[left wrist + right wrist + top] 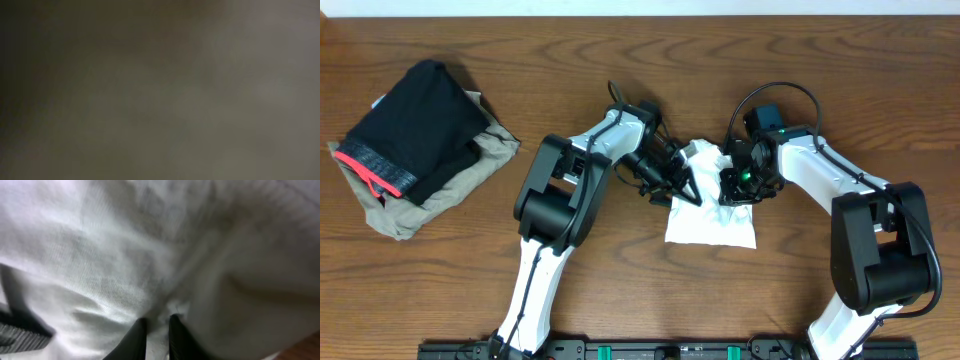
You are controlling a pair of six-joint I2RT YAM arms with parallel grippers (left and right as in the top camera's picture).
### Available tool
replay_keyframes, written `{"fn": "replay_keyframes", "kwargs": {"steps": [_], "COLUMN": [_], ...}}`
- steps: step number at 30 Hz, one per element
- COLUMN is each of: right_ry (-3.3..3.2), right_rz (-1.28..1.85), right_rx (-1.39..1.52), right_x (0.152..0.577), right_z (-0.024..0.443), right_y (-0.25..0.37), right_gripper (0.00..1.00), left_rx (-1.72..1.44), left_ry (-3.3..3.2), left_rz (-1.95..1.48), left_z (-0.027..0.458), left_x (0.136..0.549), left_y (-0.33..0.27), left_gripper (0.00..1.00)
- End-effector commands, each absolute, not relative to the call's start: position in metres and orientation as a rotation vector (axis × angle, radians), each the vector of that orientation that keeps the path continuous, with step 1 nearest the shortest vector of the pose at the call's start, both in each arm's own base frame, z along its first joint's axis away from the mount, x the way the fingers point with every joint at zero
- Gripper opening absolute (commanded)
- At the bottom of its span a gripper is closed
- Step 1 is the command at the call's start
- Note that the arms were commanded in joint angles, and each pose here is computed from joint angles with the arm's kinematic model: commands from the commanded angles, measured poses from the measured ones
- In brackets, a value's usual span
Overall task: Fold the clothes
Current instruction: 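Carry the folded shirt left with the left gripper onto the clothes stack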
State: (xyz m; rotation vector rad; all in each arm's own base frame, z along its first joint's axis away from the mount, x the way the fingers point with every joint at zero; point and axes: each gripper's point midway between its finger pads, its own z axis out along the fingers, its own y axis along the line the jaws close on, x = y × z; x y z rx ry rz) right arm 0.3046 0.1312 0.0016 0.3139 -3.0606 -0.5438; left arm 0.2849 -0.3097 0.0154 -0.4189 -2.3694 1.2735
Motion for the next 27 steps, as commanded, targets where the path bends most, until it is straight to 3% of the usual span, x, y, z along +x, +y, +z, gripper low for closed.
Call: {"fn": "replay_keyframes", "kwargs": {"steps": [1, 2, 3, 12, 17, 22, 27], "right_ry": [-3.025, -3.025, -3.026, -3.063, -3.214, -3.412, -3.522], "right_rz": [-0.474, -0.474, -0.474, -0.496, -0.541, -0.55, -0.562], "right_rx": [0.327, 0.327, 0.327, 0.325, 0.376, 0.409, 0.41], "right_x": [0.298, 0.298, 0.298, 0.31, 0.337, 0.349, 0.333], "right_z": [-0.016, -0.016, -0.016, 0.007, 0.085, 0.173, 0.221], "right_y": [0.124, 0.124, 0.124, 0.124, 0.128, 0.118, 0.105], "right_gripper": [0.15, 0.15, 0.15, 0.14, 0.2, 0.29, 0.3], "left_rx": [-0.425, -0.421, -0.414, -0.437, -0.496, -0.399, -0.308], "left_ry": [-2.386, -2.388, -2.39, -2.574, -2.742, -2.981, -3.102], "left_rz": [1.186, 1.188, 1.189, 0.939, 0.845, 0.448, -0.137], "left_z": [-0.009, -0.009, -0.009, -0.006, 0.027, 0.05, 0.084], "left_x": [0.279, 0.28, 0.282, 0.3, 0.322, 0.347, 0.366], "left_y": [-0.301, -0.3, -0.299, -0.257, -0.24, -0.179, -0.083], "left_gripper": [0.23, 0.11, 0.06, 0.06, 0.06, 0.06, 0.06]}}
